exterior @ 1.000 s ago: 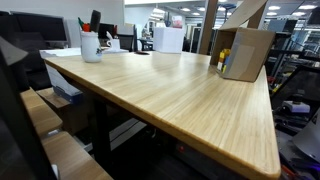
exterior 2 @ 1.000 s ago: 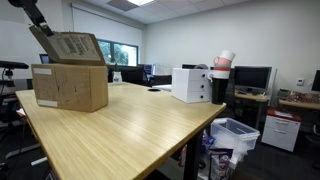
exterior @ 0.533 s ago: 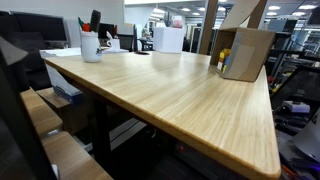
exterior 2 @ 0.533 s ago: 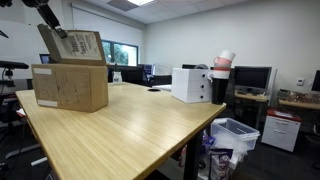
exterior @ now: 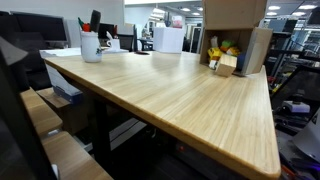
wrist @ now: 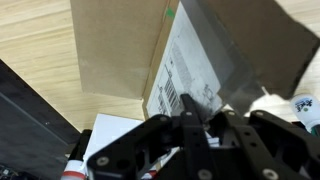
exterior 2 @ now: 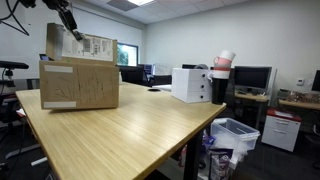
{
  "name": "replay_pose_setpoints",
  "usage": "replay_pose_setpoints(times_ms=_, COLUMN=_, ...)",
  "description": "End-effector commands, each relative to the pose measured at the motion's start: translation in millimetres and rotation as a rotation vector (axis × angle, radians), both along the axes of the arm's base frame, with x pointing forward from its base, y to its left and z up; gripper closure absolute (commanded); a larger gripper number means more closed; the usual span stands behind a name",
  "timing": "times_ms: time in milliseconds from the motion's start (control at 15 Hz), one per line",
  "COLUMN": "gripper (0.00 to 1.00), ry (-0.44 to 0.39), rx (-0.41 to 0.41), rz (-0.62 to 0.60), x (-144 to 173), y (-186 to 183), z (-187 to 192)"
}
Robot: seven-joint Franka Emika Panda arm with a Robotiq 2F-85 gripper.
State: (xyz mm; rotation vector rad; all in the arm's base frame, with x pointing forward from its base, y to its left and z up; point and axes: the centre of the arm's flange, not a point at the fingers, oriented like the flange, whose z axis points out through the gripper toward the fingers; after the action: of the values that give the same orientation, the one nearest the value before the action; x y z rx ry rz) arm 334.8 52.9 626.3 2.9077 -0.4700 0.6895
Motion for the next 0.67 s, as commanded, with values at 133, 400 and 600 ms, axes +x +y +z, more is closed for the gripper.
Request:
replay_pose_setpoints(times_ms=133, gripper=0.98, ry=0.085, rx=0.034, rz=0.051, x=58.5, y=0.8, z=9.7)
replay_pose_setpoints(times_ms=400, gripper=0.98, ry=0.114, rx=0.043, rz=0.029, x=88.0, y=4.7, z=12.3)
replay_pose_setpoints(times_ms=600, gripper=0.98, ry=0.146, rx=0.041, rz=0.021, x=107.5, y=12.0, z=12.6)
